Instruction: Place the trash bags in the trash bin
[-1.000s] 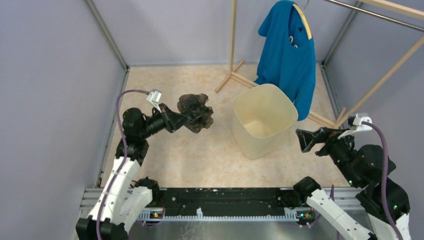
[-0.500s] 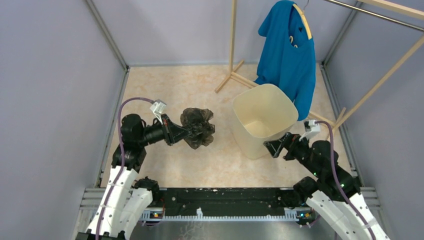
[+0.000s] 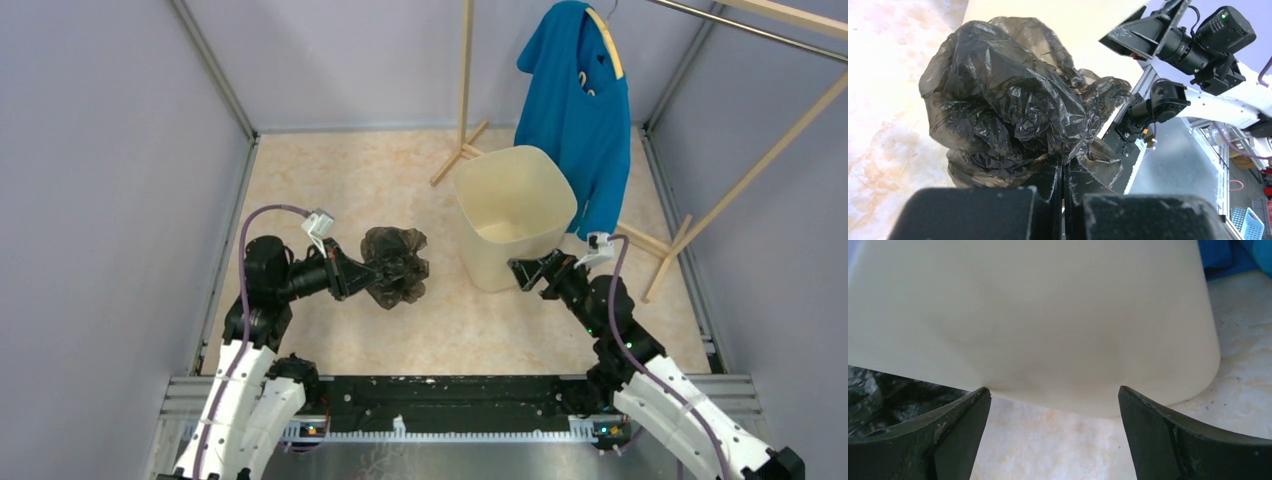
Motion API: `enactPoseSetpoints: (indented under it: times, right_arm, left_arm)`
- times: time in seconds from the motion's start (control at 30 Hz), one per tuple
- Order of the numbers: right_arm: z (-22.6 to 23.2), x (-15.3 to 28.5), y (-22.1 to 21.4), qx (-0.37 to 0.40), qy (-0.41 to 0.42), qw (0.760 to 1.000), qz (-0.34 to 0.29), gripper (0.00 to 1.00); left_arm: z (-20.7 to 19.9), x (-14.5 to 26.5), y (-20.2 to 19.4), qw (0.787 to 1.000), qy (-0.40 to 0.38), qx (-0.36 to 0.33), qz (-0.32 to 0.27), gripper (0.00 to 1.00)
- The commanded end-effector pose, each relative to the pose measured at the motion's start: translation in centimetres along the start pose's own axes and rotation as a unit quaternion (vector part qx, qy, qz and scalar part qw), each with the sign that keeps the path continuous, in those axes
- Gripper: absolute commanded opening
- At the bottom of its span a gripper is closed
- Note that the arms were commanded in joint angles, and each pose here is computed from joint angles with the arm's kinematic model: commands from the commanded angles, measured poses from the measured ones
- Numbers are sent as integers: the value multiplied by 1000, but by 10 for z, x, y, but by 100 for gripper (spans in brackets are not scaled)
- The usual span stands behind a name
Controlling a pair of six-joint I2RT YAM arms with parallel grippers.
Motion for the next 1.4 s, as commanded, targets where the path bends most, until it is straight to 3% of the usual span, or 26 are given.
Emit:
enactPoseSetpoints:
  times: [0.0,0.27,0.4,0.53,0.7,0.9,1.03,1.13,1.3,1.33,1.37]
  right_arm:
    - [2,-27,52,-4,-21,993,-116,99]
    - [-5,-81,46,39,-57,995,-76,99]
    - [3,-91,27,49,-44,998,11,99]
    - [23,-72,-11,29,3,994,107,99]
    - [79,-28,-42,48,88,985,143,99]
    - [171,17,-43,21,267,957,114,99]
    - [215,22,-27,6,323,939,114,98]
    - [234,13,-14,-5,338,936,94,98]
    - [244,-13,7,-4,290,955,63,93]
    - [244,-17,11,-7,280,959,53,90]
    - [241,-20,12,-10,270,962,46,81]
  left_arm:
    - [-7,5,3,999,4,-41,-3,0]
    - [-5,1,-5,999,-24,-38,14,0]
    - [-8,1,-9,998,-38,-40,21,0]
    - [-17,3,-14,996,-64,-54,25,0]
    - [-21,3,-16,995,-70,-59,26,0]
    - [-22,-2,-23,995,-77,-51,47,0]
    - [-20,-3,-24,995,-73,-46,50,0]
    - [-20,-4,-26,995,-74,-44,55,0]
    - [-20,-6,-28,994,-76,-39,64,0]
    - [-21,-6,-29,994,-77,-39,66,0]
    - [-21,-6,-30,994,-79,-39,68,0]
Point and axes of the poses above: each gripper's point midway between its finger pads, its own x axis back along the fingers, its own z axis along the line the jaws close on, y = z × x, the point moved 2 cm from there along x, back along the fingers, and after that the axes turned 15 degrees about x, right-handed, at the moved point
